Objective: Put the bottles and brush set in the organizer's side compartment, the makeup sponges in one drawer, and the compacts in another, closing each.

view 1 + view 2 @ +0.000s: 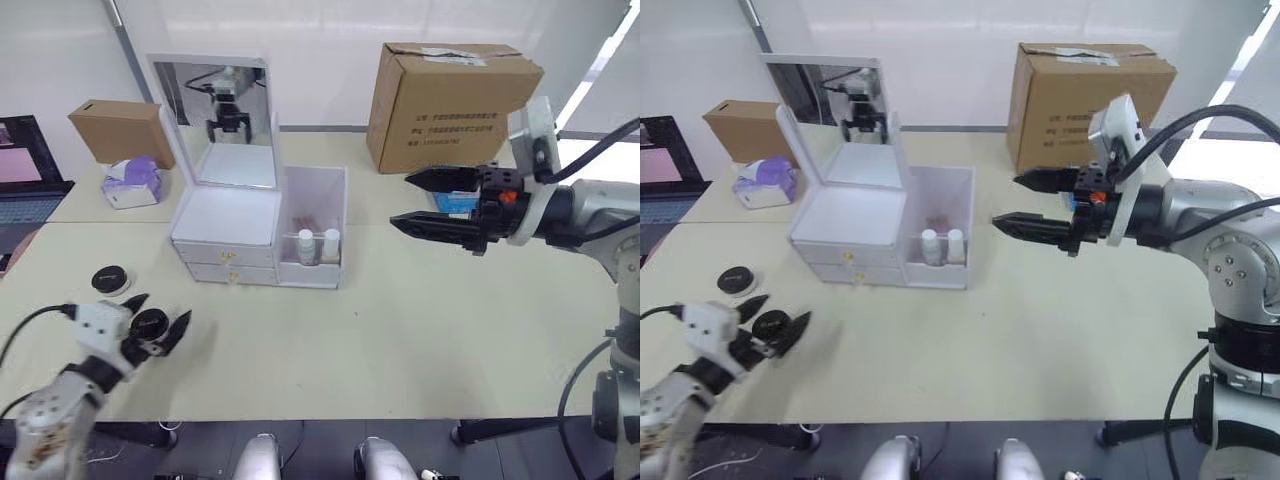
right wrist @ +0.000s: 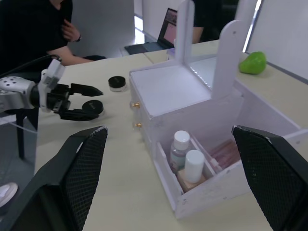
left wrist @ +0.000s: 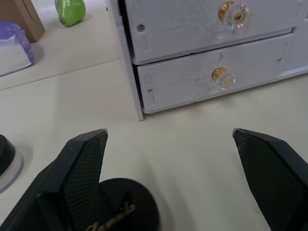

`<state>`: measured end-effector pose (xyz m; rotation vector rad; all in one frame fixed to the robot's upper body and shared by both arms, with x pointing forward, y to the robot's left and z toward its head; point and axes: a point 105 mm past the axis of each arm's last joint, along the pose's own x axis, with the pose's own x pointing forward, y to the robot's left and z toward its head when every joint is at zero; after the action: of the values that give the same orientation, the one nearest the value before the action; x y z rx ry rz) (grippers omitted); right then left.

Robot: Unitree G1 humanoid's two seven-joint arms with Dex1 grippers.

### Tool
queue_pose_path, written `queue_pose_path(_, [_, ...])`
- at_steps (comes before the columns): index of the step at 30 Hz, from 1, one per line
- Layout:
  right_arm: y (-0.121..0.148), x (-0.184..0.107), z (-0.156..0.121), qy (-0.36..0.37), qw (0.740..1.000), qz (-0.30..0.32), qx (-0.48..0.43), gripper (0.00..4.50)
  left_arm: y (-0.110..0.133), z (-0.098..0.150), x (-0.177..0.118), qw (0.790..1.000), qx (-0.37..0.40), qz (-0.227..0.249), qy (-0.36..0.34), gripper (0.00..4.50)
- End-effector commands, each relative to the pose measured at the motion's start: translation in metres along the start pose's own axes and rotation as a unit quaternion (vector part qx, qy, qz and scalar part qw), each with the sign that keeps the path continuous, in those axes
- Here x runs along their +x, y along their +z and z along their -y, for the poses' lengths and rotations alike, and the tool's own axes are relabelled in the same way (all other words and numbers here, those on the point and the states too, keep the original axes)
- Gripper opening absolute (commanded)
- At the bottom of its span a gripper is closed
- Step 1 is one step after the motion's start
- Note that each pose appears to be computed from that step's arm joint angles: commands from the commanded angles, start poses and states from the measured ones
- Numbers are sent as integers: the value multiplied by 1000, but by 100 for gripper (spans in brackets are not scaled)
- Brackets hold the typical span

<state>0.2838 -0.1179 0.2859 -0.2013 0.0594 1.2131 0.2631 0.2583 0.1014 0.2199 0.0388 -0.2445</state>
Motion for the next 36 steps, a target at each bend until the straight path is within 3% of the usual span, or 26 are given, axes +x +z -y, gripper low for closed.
queue_pose_path(1, [2, 7, -10, 19, 1000, -16, -11, 450, 8, 9, 20, 998, 37, 13, 39, 448])
queue_pose_path(8, [-6, 18, -8, -7, 1000, -25, -14, 450, -1, 48, 49, 999, -18, 24, 39, 448])
queue_pose_path(15, [-6, 19, -10, -12, 999, -28, -13, 450, -1, 62, 68, 994, -73, 40, 74, 448])
queue_pose_path(18, [-7, 18, -11, -13, 999, -32, -16, 450, -1, 64, 71, 993, -79, 43, 83, 393])
queue_pose_path(30, [-19, 16, -11, -13, 998, -54, -16, 450, 11, 57, 70, 985, -103, 87, 104, 18])
queue_pose_path(31, [-20, 17, -11, -13, 998, -54, -16, 450, 12, 57, 70, 985, -103, 89, 106, 1])
queue_pose_path(36, [-22, 18, -12, -11, 998, -59, -17, 450, 11, 60, 70, 986, -106, 87, 98, 1])
